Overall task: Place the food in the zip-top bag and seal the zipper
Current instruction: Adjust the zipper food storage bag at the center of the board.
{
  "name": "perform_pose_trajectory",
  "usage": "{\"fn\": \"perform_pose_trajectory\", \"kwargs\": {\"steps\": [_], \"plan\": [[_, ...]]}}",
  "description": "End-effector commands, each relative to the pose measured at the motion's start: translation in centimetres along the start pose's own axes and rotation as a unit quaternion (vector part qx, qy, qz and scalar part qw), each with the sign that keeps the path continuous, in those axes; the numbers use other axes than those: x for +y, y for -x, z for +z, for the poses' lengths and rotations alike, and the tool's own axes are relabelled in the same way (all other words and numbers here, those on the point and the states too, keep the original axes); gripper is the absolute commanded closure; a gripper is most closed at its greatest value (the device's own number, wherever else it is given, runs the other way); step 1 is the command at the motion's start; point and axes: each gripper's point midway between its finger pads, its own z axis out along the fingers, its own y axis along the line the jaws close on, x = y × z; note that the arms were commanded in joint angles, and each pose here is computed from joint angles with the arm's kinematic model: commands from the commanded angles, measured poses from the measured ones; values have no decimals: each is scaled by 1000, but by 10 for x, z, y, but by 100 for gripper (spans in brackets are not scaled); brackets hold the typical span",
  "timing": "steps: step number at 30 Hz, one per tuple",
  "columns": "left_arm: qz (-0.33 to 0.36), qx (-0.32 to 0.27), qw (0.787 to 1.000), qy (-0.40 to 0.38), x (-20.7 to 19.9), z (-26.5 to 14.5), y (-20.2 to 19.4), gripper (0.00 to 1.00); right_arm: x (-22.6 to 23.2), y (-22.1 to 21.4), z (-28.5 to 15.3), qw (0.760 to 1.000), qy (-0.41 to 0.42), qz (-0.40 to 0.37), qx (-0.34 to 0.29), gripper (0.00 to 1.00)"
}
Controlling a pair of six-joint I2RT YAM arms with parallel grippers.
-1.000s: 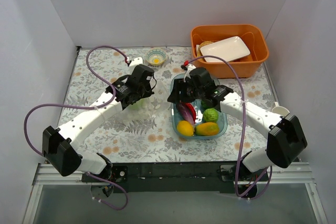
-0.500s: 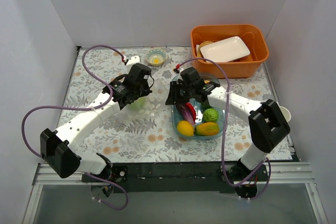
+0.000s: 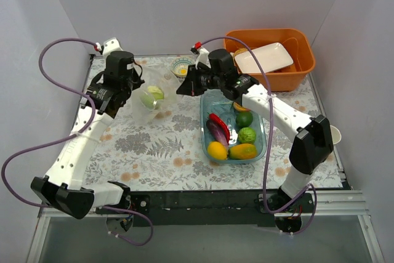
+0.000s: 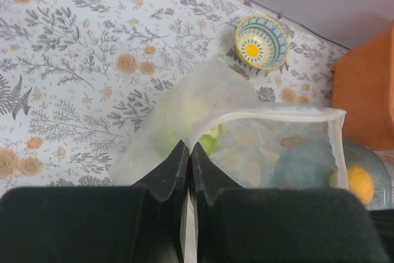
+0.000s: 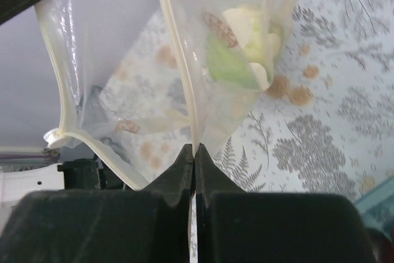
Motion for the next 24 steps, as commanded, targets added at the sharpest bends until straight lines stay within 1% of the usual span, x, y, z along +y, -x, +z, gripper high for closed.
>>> {"fn": "perform_pose_trajectory", "kwargs": {"steps": [1,2,4,6,7,8,9,10,12,13,15,16,18,19,21,22,24], "plan": [[21,-18,1000,-6,5,-16,15,99,15,-3,20,998,49,-11,30,99],[19,-12,1000,-8,5,-14,11,100,16,-5,23,998,50,-12,30,99],[11,-19,1000,-10,7,-18,11,99,14,-12,30,998,50,-5,36,99],[16,-19,999,-25,4,-15,6,94,6,-19,33,998,38,4,43,99],[22,-12,999,-32,1,-12,1,92,-5,-25,39,999,19,10,49,99],[27,2,999,-35,0,-8,-7,92,-16,-35,40,998,3,13,61,99],[35,30,998,-38,-2,2,-26,93,-23,-41,42,998,-8,15,66,99],[38,45,997,-41,-2,6,-36,97,-34,-49,44,997,-28,20,71,99],[26,68,996,-44,-3,14,-56,99,-53,-67,43,994,-56,38,89,99],[28,93,994,-54,-2,17,-76,100,-60,-67,40,993,-76,42,86,94],[12,95,993,-72,-7,19,-84,100,-69,-73,33,991,-93,45,85,84],[10,109,991,-76,-5,20,-97,99,-68,-64,24,991,-104,40,68,75],[-1,120,989,-88,-9,21,-106,100,-72,-64,12,991,-118,33,60,64],[-3,135,986,-96,-10,22,-115,100,-71,-54,0,990,-133,25,40,51],[-5,144,984,-103,-13,23,-121,100,-77,-57,-14,987,-155,21,34,47],[-6,147,983,-107,-14,23,-124,100,-79,-51,-29,984,-178,14,19,40],[-5,154,981,-116,-16,24,-129,100,-90,-52,-48,977,-212,16,12,39]]}}
